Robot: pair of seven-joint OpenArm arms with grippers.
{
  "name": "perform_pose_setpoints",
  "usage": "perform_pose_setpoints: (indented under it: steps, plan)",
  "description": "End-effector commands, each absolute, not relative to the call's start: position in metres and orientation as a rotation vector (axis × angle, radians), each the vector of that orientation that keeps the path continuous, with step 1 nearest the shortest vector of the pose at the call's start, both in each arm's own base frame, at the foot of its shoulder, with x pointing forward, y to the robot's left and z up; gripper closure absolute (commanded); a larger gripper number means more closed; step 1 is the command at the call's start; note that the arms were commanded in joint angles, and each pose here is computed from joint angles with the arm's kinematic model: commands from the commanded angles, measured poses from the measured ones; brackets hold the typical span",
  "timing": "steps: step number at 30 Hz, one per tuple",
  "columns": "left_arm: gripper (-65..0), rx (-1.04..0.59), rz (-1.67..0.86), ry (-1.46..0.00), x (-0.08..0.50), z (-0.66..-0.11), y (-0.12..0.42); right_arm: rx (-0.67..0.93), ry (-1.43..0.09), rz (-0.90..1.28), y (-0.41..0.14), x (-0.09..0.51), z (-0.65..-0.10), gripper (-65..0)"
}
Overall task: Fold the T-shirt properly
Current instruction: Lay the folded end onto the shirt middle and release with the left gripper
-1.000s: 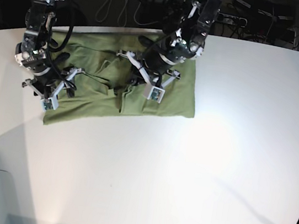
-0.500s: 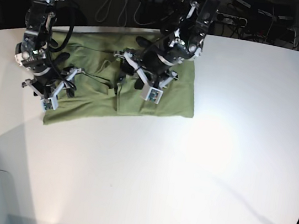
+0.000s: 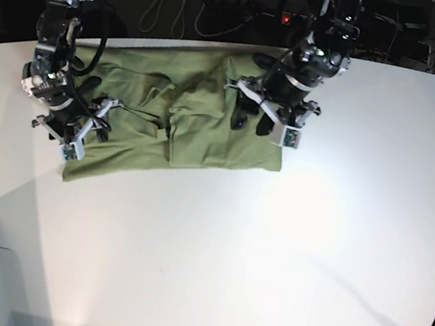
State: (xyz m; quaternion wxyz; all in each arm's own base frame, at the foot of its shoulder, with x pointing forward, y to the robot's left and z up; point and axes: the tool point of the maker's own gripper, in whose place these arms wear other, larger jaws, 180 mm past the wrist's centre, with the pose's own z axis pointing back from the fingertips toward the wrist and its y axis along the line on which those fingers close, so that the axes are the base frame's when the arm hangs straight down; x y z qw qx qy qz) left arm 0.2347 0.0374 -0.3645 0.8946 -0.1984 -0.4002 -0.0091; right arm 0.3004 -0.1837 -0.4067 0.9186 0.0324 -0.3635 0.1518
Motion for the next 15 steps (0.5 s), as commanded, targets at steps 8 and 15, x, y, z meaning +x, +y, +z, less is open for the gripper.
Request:
perform_pose_setpoints:
  steps: [8, 15]
  plan:
    - [-28.8, -0.527, 0.023, -0.76, 0.225, -0.38, 0.016, 0.065, -0.798, 0.322, -0.185, 0.31, -0.393, -30.1]
    - [-28.8, -0.637, -0.144, -0.663, 0.201, -0.392, -0.053, 0.04, -0.807, 0.272, -0.202, 0.31, -0.39, -30.0]
